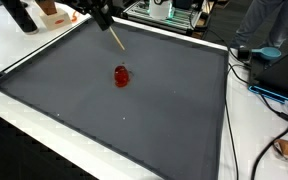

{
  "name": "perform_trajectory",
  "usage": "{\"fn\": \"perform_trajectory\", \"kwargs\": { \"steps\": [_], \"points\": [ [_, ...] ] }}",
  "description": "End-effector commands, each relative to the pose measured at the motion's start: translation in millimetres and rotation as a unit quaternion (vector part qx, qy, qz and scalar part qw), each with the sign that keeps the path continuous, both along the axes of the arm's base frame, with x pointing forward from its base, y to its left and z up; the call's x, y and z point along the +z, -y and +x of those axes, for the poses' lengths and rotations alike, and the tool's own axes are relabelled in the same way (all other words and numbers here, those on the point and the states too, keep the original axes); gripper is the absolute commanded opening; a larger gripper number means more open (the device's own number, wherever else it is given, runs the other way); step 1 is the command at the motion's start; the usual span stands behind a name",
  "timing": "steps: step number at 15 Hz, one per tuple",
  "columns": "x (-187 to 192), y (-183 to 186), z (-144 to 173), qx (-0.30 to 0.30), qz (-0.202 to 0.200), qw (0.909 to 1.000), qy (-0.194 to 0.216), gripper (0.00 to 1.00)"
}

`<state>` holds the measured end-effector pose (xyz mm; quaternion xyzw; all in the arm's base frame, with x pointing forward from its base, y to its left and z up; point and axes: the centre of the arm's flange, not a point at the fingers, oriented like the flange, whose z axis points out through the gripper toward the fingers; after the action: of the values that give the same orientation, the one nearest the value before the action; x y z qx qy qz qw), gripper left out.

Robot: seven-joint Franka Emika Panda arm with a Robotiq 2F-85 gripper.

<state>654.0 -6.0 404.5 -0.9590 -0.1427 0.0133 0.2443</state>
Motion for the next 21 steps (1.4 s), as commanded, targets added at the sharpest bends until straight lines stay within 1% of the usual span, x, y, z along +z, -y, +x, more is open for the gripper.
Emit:
{"fn": "perform_trajectory", "kwargs": {
  "steps": [1, 4, 6, 11, 14, 21],
  "points": [
    [-34, 10, 13, 0.054, 0.081, 0.9951, -0.017, 0.03],
    [-64, 12, 16, 0.076, 0.139, 0.9869, -0.031, 0.03],
    [-85, 13, 19, 0.073, 0.156, 0.9844, -0.034, 0.03],
    [-129, 12, 20, 0.064, 0.171, 0.9827, -0.033, 0.03],
    [-148, 12, 16, 0.061, 0.174, 0.982, -0.041, 0.03],
    [-171, 11, 12, 0.042, 0.181, 0.9813, -0.051, 0.03]
  ]
}}
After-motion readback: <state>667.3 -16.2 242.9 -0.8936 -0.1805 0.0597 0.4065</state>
